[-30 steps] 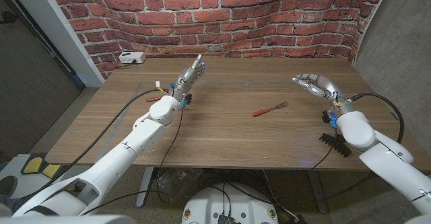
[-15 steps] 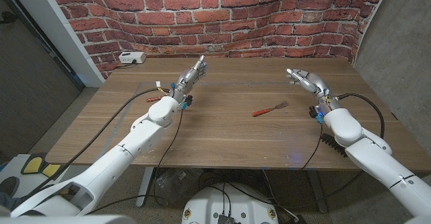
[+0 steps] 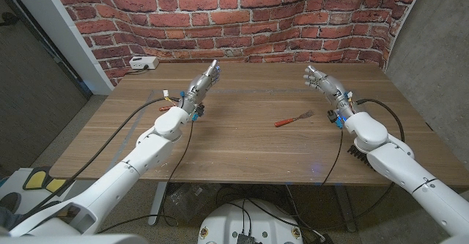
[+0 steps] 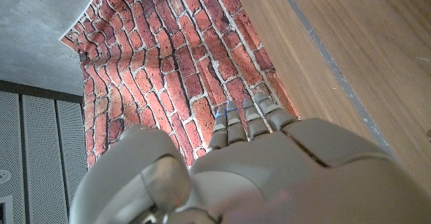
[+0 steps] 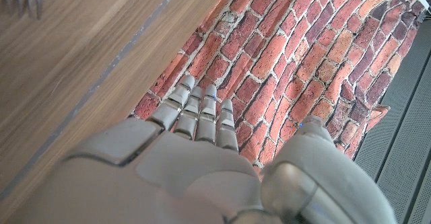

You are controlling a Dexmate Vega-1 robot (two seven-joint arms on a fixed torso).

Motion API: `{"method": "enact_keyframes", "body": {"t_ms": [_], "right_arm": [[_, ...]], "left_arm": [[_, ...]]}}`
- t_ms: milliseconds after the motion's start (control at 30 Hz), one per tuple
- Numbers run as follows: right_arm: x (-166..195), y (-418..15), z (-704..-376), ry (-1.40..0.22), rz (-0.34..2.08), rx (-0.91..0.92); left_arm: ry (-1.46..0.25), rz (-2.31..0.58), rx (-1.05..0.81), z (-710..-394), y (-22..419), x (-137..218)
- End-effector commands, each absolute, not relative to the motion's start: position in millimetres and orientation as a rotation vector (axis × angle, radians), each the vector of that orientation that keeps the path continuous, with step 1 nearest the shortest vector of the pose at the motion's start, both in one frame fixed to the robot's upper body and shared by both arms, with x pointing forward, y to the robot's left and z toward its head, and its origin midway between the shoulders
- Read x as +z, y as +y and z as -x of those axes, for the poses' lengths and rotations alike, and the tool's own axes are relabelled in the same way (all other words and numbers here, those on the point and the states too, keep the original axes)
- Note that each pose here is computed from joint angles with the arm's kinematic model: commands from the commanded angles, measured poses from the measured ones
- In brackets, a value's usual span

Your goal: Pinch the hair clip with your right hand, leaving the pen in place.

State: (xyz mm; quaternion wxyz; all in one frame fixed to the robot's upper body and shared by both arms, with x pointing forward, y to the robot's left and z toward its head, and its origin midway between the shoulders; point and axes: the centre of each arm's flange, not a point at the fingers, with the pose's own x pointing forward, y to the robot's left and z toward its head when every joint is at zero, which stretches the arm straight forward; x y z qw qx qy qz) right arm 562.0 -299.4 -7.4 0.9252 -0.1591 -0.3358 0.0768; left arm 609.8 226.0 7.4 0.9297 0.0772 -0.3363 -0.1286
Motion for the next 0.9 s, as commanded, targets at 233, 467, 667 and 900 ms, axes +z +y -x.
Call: {"method": "enact_keyframes", "body": {"t_ms": [233, 467, 667, 900], "right_arm": [[-22.4, -295.2, -602.4, -0.697, 0.056, 0.326], [-25.3, -296.6, -612.4, -0.702, -0.01, 0.378], [-25.5, -297.0, -616.9, -0.691, -0.023, 0.392], [-23.7, -294.4, -616.7, -0.692, -0.036, 0.377]], "left_arm": [[-0.705, -0.118, -0.276, -614.2, 236.1, 4.6], [-0.707, -0.097, -0.263, -616.4, 231.5, 1.5], [-0.699, -0.09, -0.265, -614.2, 228.2, -2.1], [-0.704, -0.08, -0.267, -614.4, 229.0, -4.9]]}}
